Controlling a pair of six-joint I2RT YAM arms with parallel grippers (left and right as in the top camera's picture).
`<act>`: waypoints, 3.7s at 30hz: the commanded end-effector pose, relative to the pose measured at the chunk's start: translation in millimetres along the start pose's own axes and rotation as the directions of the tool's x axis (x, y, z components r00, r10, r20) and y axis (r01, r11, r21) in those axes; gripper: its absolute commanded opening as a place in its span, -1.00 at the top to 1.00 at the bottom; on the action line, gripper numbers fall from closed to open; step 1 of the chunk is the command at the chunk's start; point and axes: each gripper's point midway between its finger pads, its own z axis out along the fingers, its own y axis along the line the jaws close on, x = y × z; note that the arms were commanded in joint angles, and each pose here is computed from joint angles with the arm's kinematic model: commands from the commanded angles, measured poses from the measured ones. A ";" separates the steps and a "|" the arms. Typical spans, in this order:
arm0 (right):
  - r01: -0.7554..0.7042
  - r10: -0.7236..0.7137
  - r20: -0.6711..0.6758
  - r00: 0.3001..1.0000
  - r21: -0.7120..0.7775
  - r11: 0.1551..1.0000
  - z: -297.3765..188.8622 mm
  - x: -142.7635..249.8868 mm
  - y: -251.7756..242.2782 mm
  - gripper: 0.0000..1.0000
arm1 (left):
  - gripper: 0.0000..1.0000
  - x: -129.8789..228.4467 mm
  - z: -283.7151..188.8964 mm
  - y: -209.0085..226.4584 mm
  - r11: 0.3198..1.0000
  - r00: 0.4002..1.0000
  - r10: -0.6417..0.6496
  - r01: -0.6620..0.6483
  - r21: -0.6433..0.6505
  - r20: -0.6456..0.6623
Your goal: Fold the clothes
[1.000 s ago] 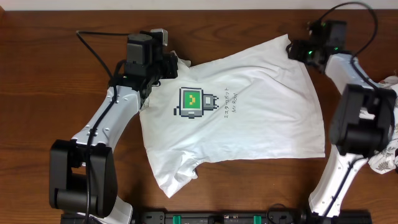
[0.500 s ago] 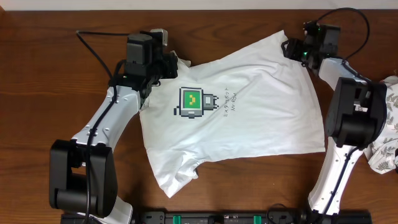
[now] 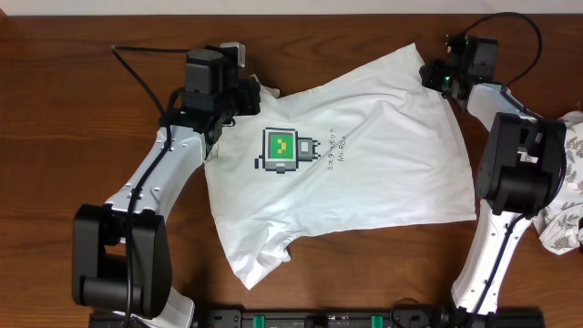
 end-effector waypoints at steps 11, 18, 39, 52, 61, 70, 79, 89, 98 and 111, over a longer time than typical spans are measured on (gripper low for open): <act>0.008 -0.002 0.069 0.998 -0.096 0.995 -37.0 -39.4 6.7 -0.43 | 0.87 -8.2 -5.1 -0.5 1.000 1.000 -0.005 0.005 -0.008 0.023; 0.080 -0.063 0.149 0.987 -0.114 0.990 -30.0 -55.3 24.2 -0.43 | 0.85 -8.0 -5.1 -0.4 1.000 1.000 -0.005 0.005 -0.008 0.023; 0.038 -0.027 0.121 0.992 -0.090 0.995 23.3 -20.0 16.8 -0.01 | 0.84 0.3 -5.0 1.9 1.000 1.000 -0.016 0.015 -0.018 -0.010; 0.014 -0.001 0.075 0.997 -0.173 0.985 4.6 -22.8 25.9 0.97 | 0.83 0.2 -5.0 1.8 1.000 1.000 -0.015 0.015 -0.018 -0.010; 0.077 -0.032 0.150 0.988 -0.305 0.949 -84.7 -79.0 49.9 0.97 | 0.83 0.2 -5.0 1.8 1.000 1.000 -0.014 0.014 -0.018 -0.010; 0.150 -0.091 0.202 0.975 -0.301 0.942 -149.0 -102.6 78.5 0.97 | 0.82 -0.9 -5.2 2.1 1.000 1.000 -0.010 0.010 -0.018 -0.006; 0.136 -0.105 0.123 0.987 -0.288 0.948 -167.0 -84.6 83.7 0.98 | 0.81 -1.6 -5.1 1.8 1.000 1.000 -0.009 0.009 -0.017 -0.003; 0.125 -0.126 0.009 0.992 -0.211 0.970 -164.7 -55.9 67.2 0.98 | 0.83 -26.8 -27.8 1.1 1.000 0.997 -0.003 0.004 -0.013 0.078; 0.181 -0.187 -0.008 0.982 -0.212 0.960 -174.4 -48.8 70.6 0.97 | 0.83 -8.2 -53.1 -3.8 0.999 1.000 -0.030 0.030 -0.031 -0.004; 0.198 -0.205 0.037 0.978 0.150 0.969 -180.3 -73.4 7.8 0.98 | 0.81 -5.8 -53.4 -3.0 0.999 1.000 -0.007 0.006 -0.035 -0.015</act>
